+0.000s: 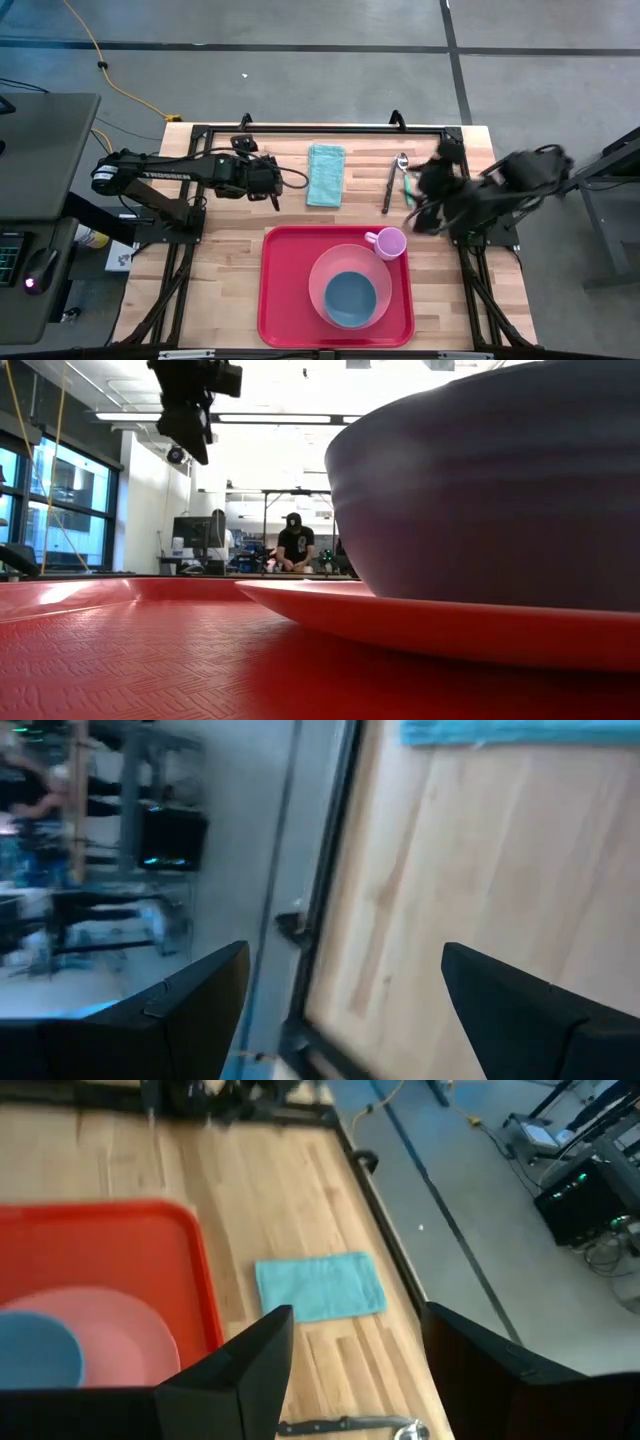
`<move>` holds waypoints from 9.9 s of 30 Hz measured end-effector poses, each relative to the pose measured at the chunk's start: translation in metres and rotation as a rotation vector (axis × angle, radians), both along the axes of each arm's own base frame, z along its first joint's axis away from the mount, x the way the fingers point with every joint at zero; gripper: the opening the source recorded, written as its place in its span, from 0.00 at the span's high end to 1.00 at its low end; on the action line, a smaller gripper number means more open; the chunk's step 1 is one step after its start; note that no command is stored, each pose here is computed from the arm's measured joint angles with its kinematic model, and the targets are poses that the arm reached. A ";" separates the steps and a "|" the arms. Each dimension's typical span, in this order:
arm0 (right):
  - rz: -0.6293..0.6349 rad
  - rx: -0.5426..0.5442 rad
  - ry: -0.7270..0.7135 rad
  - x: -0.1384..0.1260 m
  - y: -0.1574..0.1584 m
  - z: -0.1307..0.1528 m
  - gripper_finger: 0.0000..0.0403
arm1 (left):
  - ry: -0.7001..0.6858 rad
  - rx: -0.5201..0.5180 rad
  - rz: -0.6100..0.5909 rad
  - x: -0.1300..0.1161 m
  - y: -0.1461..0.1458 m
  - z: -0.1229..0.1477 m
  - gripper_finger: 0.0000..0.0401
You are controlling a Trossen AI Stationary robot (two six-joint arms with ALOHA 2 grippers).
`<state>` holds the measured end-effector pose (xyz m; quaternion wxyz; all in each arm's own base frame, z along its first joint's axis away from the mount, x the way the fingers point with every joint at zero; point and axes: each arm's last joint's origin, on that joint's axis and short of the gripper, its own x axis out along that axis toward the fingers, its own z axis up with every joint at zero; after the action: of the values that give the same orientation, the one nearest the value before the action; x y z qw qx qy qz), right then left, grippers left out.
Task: Set up tray
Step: Put the blue napkin on the red tray beside the pink plate
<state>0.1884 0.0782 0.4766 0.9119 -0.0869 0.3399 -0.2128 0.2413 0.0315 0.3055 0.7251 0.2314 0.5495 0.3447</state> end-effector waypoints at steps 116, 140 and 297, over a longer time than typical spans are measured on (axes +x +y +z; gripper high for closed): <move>0.224 0.022 0.022 -0.044 -0.019 0.018 0.50 | -0.966 -1.128 0.468 0.063 0.134 -0.178 0.10; 0.284 -0.006 -0.004 -0.051 -0.005 0.019 0.50 | -1.007 -1.128 0.418 0.083 0.132 -0.183 0.10; -0.441 1.041 -0.081 0.069 -0.264 -0.311 0.44 | -0.716 -0.237 -0.323 -0.103 -0.018 0.039 0.33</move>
<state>0.2574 -0.1862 0.1658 0.7806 0.4557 0.3751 -0.2058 0.1386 0.0132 0.3446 0.9370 0.0951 0.2549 0.2193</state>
